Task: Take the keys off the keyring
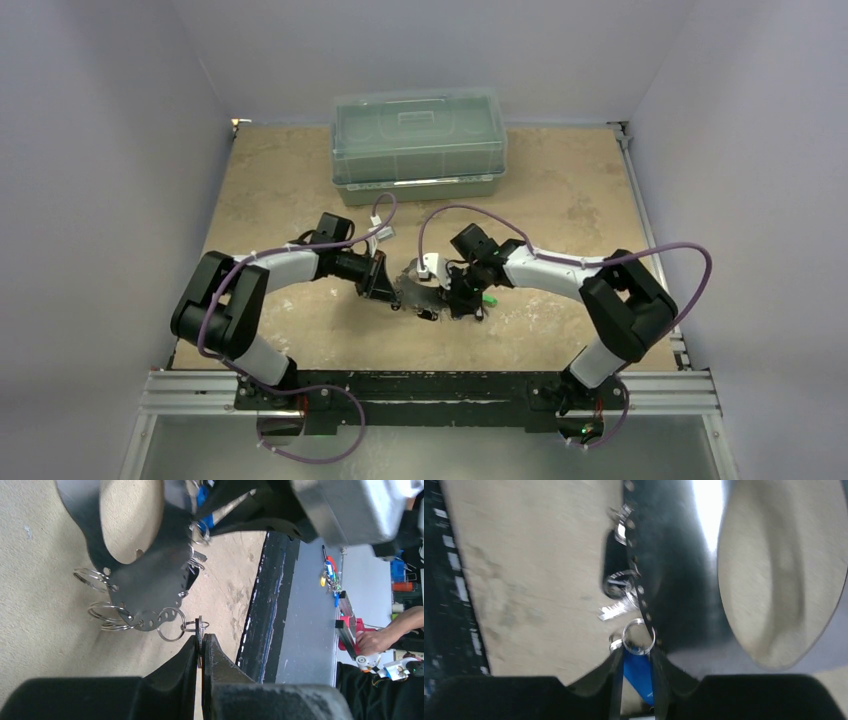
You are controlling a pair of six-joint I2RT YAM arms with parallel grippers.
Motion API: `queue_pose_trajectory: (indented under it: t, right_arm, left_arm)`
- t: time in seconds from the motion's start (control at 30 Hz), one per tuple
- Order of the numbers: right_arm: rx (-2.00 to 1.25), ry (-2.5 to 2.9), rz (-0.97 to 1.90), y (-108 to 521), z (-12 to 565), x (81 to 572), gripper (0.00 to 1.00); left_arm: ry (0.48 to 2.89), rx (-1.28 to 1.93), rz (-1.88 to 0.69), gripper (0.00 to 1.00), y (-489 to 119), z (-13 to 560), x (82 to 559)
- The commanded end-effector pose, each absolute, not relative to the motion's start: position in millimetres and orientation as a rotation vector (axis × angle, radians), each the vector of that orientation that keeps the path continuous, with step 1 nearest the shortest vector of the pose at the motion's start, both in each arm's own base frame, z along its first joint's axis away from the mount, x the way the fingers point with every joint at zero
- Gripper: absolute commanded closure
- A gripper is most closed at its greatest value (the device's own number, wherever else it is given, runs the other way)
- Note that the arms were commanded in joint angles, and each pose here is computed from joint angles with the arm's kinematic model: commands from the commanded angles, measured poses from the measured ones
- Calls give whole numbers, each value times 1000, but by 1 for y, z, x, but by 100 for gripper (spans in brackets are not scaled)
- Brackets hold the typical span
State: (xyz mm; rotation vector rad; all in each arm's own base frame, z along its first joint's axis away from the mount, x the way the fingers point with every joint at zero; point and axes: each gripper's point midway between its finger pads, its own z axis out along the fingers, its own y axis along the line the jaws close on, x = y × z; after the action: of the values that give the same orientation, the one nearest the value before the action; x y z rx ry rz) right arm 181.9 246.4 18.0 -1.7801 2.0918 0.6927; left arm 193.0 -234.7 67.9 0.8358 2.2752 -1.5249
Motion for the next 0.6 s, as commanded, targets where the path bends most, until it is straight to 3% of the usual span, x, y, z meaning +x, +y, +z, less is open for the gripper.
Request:
queue_pose_trajectory:
  t: [0.0, 0.3, 0.57]
  right_arm:
    - [-1618, 2093, 493, 251, 17, 237, 71]
    - [-1338, 2064, 401, 241, 55, 332, 70]
    - [-1266, 1958, 553, 243, 100, 310, 67]
  left_arm:
    - [2210, 848, -1599, 100, -236, 84, 188]
    - [2173, 954, -1569, 100, -241, 85, 179]
    - [2195, 1197, -1307, 100, -238, 88, 206]
